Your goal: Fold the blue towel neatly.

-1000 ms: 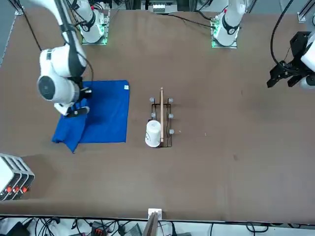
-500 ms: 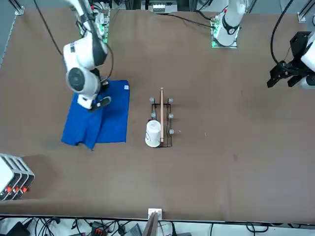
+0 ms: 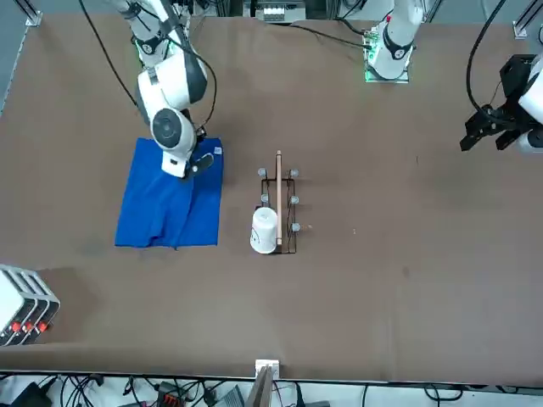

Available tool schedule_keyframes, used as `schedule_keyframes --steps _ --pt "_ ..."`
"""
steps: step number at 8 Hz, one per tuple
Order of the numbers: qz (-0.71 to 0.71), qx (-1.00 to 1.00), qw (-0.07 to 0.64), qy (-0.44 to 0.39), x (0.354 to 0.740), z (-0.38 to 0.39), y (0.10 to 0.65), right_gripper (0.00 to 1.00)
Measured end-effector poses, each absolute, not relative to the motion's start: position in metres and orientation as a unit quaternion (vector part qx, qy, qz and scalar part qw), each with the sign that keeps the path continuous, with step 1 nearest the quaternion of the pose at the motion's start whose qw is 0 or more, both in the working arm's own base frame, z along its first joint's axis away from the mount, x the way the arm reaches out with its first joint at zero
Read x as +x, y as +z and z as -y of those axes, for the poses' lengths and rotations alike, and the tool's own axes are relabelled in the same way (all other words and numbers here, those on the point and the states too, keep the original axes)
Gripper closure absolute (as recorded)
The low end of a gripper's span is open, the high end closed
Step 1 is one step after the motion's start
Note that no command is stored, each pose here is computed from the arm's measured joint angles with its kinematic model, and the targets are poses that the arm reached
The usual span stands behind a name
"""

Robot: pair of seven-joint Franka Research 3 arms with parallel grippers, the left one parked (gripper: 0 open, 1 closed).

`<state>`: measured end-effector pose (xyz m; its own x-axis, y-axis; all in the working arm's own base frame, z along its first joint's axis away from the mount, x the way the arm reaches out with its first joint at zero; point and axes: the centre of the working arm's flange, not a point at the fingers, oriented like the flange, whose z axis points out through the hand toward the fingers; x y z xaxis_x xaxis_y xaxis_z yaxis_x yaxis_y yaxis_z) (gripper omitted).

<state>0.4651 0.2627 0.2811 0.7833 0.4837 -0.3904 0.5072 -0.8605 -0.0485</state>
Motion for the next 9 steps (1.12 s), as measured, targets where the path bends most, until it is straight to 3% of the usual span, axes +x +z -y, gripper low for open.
schedule_keyframes --steps 9 --pt "-0.31 0.927 0.052 -0.207 0.428 -0.323 0.232 0.96"
